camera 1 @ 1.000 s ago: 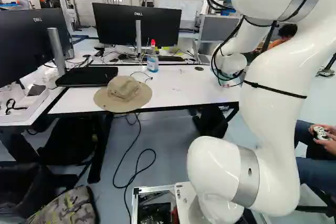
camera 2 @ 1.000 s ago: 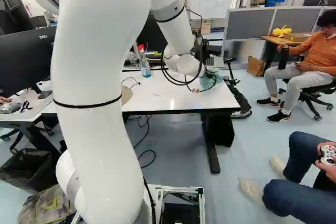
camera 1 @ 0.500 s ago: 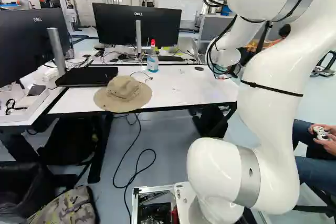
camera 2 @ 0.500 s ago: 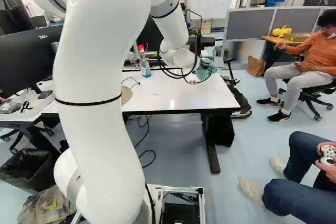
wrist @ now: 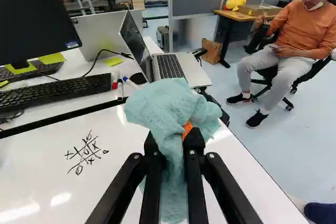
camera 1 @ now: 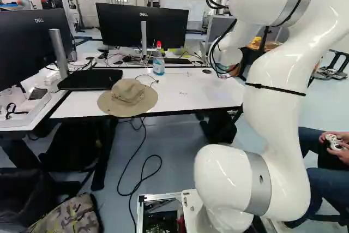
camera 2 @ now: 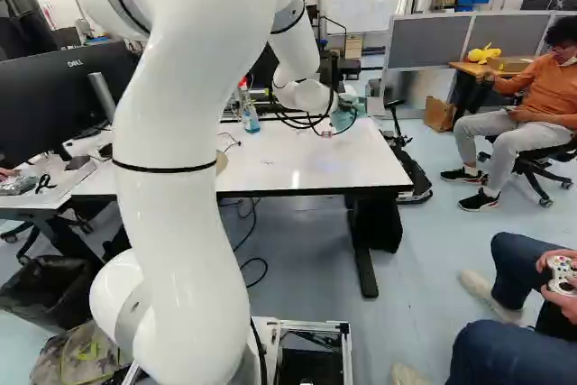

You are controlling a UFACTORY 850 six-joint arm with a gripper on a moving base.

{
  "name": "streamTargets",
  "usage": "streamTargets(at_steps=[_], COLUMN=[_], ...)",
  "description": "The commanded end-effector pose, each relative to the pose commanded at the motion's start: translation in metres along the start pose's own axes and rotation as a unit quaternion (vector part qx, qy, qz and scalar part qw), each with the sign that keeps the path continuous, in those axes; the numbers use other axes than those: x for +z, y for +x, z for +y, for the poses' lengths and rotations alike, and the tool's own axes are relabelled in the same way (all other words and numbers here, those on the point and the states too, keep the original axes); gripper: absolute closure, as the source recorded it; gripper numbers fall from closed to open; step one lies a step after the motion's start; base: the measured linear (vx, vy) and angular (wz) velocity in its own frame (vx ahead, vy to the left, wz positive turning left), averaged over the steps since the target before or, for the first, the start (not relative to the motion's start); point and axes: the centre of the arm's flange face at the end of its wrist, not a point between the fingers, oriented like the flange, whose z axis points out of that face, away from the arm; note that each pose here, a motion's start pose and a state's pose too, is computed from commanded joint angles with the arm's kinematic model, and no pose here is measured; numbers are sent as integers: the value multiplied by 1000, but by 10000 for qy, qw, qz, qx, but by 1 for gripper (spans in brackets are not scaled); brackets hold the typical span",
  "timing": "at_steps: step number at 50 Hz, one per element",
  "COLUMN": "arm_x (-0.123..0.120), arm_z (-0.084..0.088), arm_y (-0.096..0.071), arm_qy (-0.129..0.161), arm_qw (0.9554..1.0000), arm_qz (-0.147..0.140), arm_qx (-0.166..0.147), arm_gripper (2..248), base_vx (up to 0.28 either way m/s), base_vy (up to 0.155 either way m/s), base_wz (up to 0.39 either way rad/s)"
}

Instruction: Clean the table with the green towel

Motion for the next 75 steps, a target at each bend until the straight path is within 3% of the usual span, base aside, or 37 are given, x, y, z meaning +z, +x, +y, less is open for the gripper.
streamTargets(at_steps=[45,75], arm_x=[55,95], arm_z=[-66,-110], arm_y=[15,18], arm_qy=[443,697], arm_qw=[9986,9971], arm_qz=[237,125], arm_qx=[-177,-287], arm_gripper=[201,201], base_vx=[0,0], base_vy=[0,0], base_wz=[0,0])
